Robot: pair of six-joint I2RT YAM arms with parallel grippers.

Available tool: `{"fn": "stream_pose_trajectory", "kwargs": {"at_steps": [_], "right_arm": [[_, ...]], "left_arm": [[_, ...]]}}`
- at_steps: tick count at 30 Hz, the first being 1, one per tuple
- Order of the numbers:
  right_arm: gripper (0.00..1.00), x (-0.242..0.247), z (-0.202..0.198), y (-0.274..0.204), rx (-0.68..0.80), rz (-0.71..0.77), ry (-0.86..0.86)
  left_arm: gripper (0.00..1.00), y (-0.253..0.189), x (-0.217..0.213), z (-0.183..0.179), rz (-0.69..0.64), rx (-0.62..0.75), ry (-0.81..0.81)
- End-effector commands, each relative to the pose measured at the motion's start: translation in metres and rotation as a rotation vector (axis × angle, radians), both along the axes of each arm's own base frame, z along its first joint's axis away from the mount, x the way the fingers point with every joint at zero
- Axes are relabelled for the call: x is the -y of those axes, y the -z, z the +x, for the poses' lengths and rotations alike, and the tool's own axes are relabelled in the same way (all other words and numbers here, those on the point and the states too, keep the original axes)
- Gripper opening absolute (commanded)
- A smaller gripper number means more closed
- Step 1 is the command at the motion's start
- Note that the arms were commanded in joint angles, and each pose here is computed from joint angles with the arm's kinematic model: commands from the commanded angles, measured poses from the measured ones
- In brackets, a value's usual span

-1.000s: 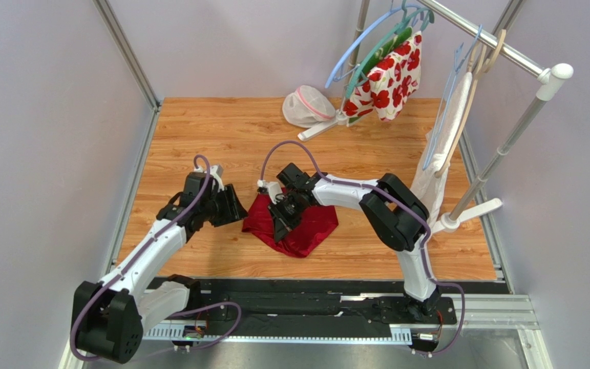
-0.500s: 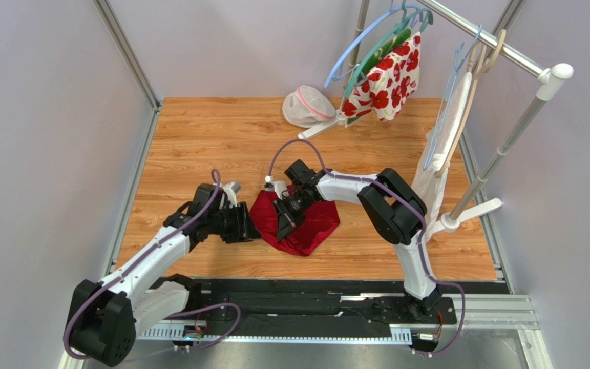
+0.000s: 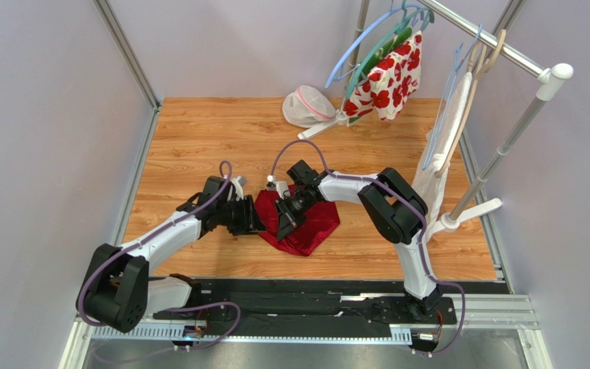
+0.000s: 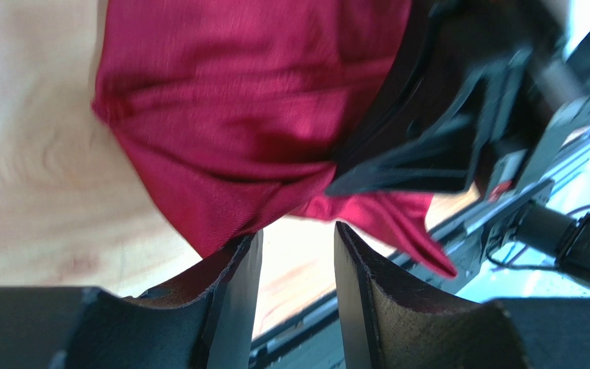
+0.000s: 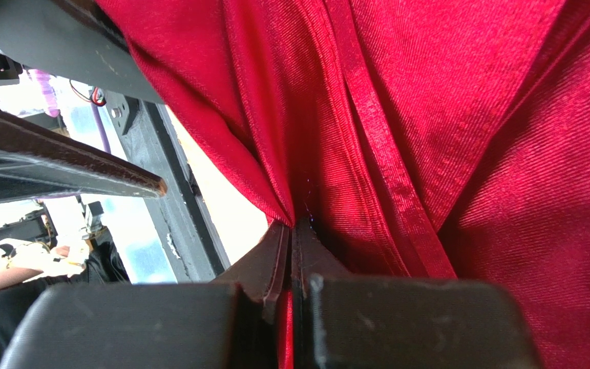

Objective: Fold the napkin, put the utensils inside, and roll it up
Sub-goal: Roll the napkin with the utensil

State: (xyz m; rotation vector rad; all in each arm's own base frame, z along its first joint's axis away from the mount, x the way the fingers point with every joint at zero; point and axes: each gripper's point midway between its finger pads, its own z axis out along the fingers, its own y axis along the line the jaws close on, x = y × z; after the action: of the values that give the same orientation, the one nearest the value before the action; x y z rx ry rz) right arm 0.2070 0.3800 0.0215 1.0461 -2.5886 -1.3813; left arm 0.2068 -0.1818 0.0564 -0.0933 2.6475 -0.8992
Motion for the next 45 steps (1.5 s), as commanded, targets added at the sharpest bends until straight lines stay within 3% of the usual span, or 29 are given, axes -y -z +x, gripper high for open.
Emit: {"fn": "stream_pose_trajectory", "kwargs": {"at_steps": [1,14,17,22,23,29,32,36,41,45], "right_arm": [[0.00,0.012,0.003,0.028,0.026,-0.080,0.022],[0.01,0.014,0.003,0.027,0.040,-0.088,0.032],[0.08,0.012,0.006,0.016,0.055,-0.073,0.044],[0.35,0.007,0.013,-0.011,0.104,-0.032,0.081],[0.47,0.006,0.017,-0.026,0.139,-0.020,0.104],[0.54,0.010,0.032,-0.094,0.310,0.053,0.207],[0.54,0.012,0.023,-0.108,0.342,0.054,0.212],[0.54,0.003,-0.022,-0.122,0.357,0.058,0.186],[0.54,-0.012,-0.074,-0.108,0.365,-0.004,0.143],[0.54,-0.019,-0.091,-0.090,0.372,-0.068,0.130]], "left_arm": [[0.47,-0.016,0.011,0.032,-0.024,0.097,-0.007],[0.43,0.013,-0.003,0.043,0.065,0.113,-0.069],[0.42,0.023,-0.010,0.044,0.110,0.103,-0.072],[0.40,0.032,-0.015,0.041,0.151,0.078,-0.076],[0.40,0.035,-0.018,0.042,0.168,0.073,-0.079],[0.38,0.043,-0.019,0.038,0.179,0.046,-0.067],[0.37,0.043,-0.019,0.038,0.178,0.044,-0.069],[0.36,0.043,-0.019,0.039,0.180,0.044,-0.069],[0.36,0.045,-0.018,0.037,0.181,0.031,-0.061],[0.36,0.045,-0.018,0.037,0.183,0.032,-0.055]]}}
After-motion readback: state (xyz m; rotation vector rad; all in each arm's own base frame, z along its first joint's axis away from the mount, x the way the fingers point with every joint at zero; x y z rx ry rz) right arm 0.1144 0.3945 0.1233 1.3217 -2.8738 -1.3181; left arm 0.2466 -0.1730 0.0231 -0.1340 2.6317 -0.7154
